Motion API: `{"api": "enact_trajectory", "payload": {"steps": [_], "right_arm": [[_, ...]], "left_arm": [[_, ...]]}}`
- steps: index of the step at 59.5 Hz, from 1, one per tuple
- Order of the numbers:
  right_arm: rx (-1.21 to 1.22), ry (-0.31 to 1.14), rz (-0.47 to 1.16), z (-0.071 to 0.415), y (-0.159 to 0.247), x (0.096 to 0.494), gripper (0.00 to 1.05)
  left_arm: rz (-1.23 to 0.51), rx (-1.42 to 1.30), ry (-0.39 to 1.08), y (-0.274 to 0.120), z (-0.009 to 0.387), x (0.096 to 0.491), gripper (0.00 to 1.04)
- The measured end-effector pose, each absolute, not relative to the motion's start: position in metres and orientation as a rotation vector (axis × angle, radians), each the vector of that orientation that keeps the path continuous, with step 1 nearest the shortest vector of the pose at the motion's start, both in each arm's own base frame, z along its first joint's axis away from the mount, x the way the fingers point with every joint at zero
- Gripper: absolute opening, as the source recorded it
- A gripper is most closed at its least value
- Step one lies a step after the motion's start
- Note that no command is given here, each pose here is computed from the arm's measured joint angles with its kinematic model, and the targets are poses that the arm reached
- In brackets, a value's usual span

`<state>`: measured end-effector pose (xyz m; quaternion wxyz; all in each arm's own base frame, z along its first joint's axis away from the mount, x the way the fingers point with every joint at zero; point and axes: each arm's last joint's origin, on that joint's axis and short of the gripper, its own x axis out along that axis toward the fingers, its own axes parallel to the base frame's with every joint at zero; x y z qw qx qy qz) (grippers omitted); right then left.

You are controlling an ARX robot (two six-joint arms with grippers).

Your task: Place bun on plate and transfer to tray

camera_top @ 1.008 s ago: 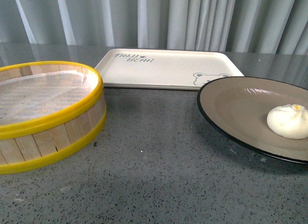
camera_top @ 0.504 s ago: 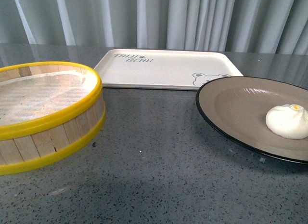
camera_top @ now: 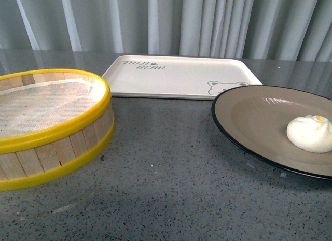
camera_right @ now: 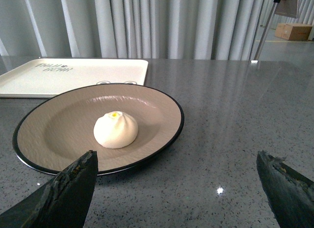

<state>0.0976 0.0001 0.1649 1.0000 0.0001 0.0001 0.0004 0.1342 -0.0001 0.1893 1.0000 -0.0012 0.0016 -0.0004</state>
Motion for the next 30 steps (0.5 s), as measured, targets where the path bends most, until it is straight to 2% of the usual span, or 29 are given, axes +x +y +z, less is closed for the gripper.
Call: {"api": "enact_trajectory", "payload": {"steps": [30], "right_arm": [[0.0, 0.0, 0.0, 0.165, 0.0, 0.098, 0.96]], "left_arm": [[-0.001, -0.002, -0.007, 0.0, 0.174, 0.118, 0.04]]}}
